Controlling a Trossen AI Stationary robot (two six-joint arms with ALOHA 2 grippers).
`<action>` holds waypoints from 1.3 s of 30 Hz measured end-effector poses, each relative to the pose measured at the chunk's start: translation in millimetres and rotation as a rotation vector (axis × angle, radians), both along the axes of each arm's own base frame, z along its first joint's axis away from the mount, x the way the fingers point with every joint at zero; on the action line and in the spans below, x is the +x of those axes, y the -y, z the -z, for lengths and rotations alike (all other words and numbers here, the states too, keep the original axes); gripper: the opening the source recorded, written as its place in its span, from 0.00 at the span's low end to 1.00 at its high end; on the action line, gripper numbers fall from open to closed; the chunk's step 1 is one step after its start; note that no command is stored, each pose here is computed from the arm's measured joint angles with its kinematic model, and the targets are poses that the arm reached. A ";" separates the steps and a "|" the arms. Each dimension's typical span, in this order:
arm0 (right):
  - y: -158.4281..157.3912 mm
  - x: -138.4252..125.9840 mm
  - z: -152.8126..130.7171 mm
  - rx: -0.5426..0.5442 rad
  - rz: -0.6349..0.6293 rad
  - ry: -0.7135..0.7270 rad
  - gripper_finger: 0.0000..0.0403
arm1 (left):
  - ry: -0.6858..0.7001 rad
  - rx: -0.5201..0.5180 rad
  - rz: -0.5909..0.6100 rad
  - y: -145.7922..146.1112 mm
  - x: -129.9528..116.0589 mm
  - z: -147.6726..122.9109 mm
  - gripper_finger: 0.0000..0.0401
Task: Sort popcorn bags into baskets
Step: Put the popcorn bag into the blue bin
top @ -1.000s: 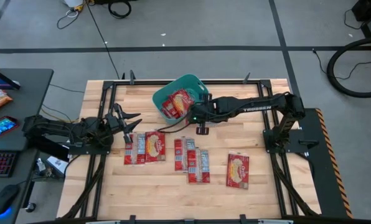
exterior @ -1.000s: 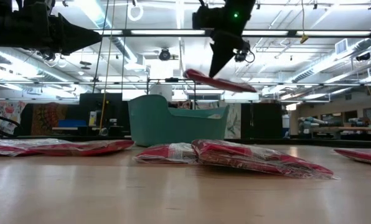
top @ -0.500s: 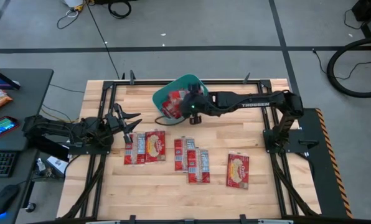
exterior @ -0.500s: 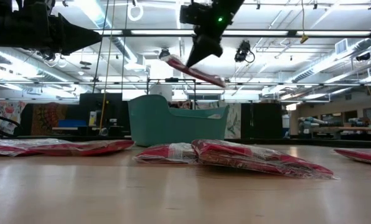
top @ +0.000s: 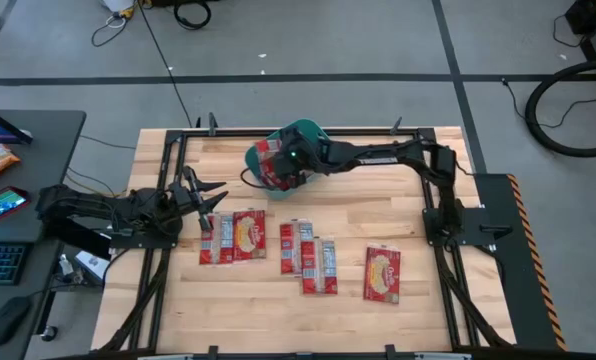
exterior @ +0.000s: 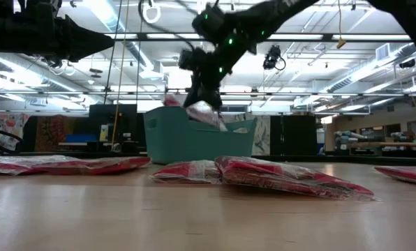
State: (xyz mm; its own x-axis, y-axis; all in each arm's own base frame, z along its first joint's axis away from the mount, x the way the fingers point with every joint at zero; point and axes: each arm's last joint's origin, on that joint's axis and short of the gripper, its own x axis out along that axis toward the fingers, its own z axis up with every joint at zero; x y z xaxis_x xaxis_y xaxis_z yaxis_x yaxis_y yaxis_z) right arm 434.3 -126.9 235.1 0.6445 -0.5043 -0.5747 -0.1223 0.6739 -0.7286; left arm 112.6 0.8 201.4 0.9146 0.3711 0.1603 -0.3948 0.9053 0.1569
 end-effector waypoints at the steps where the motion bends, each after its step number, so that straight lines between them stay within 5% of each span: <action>1: 4.8 0.5 7.0 0.013 0.000 -0.016 0.02 | 0.001 0.000 0.000 0.0 0.0 -0.1 0.30; 9: 20.4 -3.9 23.0 0.157 0.134 0.007 0.14 | 0.000 0.001 0.000 0.0 0.0 0.0 0.30; 19: -13.8 -14.1 -22.2 0.220 0.221 0.140 0.31 | 0.001 0.000 0.000 0.0 -0.1 -0.1 0.30; 32: -106.5 -10.2 -28.1 0.822 0.067 0.146 0.31 | 0.006 -0.013 0.002 0.0 0.0 -0.1 0.30; 39: -161.1 -15.1 -5.4 0.942 0.116 -0.036 0.31 | 0.010 -0.024 0.004 0.0 0.0 0.0 0.30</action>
State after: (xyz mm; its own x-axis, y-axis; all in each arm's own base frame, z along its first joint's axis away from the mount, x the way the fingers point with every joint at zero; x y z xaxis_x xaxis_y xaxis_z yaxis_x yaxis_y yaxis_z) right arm 419.2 34.2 240.5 0.5936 0.1174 -0.7962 -0.0298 0.9918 0.1241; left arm 112.6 0.9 201.4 0.9145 0.3715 0.1601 -0.3927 0.9102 0.1313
